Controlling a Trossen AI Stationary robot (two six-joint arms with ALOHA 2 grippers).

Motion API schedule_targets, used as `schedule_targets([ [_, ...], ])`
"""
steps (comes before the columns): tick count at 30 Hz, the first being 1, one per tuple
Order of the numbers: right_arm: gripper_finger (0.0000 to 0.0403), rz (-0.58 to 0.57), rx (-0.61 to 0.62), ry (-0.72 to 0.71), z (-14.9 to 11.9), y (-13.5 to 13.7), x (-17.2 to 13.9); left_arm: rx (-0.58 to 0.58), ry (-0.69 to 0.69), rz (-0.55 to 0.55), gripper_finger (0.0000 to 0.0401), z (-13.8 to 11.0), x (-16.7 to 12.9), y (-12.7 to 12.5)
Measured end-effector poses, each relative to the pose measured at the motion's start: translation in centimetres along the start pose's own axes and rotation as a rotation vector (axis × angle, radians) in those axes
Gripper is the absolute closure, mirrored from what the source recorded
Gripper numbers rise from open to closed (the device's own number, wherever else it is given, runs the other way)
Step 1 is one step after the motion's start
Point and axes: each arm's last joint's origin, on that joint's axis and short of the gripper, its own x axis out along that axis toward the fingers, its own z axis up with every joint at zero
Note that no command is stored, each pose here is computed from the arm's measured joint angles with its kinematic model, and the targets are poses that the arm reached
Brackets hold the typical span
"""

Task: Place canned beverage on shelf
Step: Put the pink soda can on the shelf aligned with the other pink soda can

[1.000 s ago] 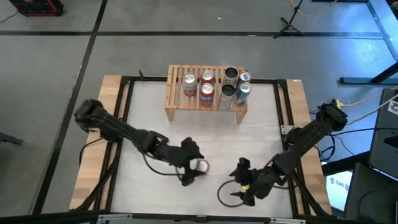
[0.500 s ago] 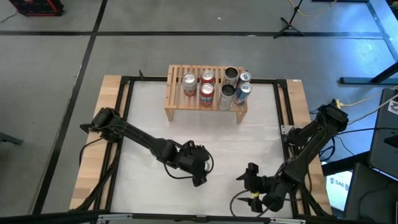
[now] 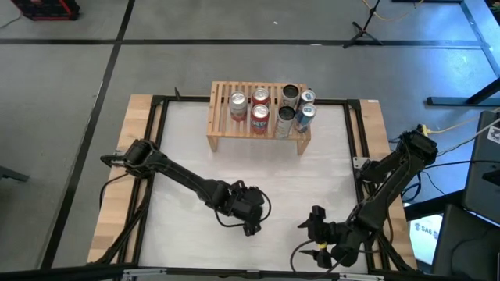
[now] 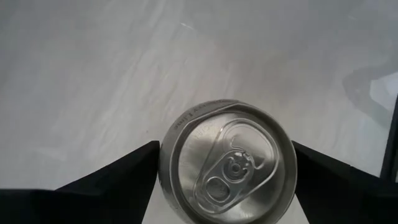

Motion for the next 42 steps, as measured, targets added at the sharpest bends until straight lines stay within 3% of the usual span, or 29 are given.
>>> schedule_targets([
  [7, 0.004, 0.0, -0.008, 0.0, 0.0, 0.0, 0.0, 0.001, 0.012, -0.006, 0.0081, 0.2, 0.2, 0.2],
  [14, 0.004, 0.003, -0.025, -0.003, 0.0, 0.0, 0.0, 0.045, 0.03, -0.024, 0.0129, 0.4, 0.3, 0.5],
  [23, 0.004, 0.0, -0.051, -0.002, 0.1, 0.0, 0.0, 0.079, 0.044, -0.014, 0.0131, 1.1, -0.6, 0.7],
  [34, 0.004, -0.02, -0.065, -0.015, 0.3, -0.3, 0.1, 0.178, 0.016, -0.014, 0.0131, 6.4, -10.5, 0.2],
  [42, 0.004, -0.092, 0.035, -0.043, 2.8, -3.2, -0.9, 0.222, -0.024, 0.14, 0.0131, 9.5, -18.7, 4.8],
])
